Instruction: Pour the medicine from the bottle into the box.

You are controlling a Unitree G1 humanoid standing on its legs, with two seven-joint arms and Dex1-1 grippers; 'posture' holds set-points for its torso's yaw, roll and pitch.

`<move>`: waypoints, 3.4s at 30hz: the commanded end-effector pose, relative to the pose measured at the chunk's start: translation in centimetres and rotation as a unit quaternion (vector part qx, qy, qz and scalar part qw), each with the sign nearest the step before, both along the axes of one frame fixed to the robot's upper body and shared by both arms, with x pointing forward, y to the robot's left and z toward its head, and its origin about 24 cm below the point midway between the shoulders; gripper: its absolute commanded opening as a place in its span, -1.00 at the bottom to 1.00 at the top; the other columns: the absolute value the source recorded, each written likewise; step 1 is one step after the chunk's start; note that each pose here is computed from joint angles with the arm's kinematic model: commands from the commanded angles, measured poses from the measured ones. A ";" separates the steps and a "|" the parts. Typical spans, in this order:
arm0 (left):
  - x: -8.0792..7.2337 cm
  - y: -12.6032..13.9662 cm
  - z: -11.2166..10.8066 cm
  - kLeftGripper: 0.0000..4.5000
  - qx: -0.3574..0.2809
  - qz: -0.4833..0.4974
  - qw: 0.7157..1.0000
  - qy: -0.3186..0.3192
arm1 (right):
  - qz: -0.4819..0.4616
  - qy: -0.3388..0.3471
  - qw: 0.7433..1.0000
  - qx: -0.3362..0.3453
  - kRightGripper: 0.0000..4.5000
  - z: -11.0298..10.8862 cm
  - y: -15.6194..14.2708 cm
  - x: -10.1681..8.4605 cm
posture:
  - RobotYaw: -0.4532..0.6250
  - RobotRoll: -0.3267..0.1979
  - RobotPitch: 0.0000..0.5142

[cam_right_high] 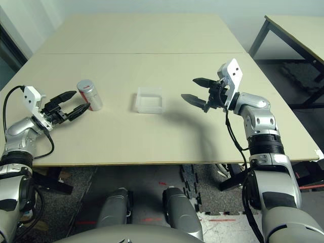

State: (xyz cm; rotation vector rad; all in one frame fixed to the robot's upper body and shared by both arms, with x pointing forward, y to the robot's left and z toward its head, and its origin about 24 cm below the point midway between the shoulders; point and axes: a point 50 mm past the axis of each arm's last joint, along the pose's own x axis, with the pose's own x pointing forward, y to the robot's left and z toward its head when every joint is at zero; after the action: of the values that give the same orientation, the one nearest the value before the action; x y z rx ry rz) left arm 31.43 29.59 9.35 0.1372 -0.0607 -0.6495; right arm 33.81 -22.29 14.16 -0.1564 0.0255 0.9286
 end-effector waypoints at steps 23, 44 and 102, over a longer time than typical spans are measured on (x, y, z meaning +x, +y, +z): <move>3.4 -3.3 -0.6 0.58 -0.051 0.034 0.997 0.039 | 0.008 0.010 1.000 0.004 1.00 -0.4 1.1 -1.1 | -0.47 0.25 -0.70; 1.9 -6.5 0.2 0.21 -0.004 -0.275 0.952 0.134 | 0.149 0.026 0.988 0.028 1.00 2.5 7.6 -0.9 | -0.32 0.25 -0.65; 2.5 -14.2 4.3 0.21 -0.015 -0.430 0.902 0.046 | 0.289 0.030 0.952 0.097 0.67 3.0 16.7 -0.9 | -0.26 0.25 -0.70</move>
State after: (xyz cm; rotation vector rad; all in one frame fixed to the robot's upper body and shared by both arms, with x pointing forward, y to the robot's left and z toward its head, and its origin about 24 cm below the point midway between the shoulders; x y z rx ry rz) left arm 34.23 15.21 14.29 0.0766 -0.0654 -1.5289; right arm 33.31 -5.64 16.71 0.0341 -0.0138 1.4519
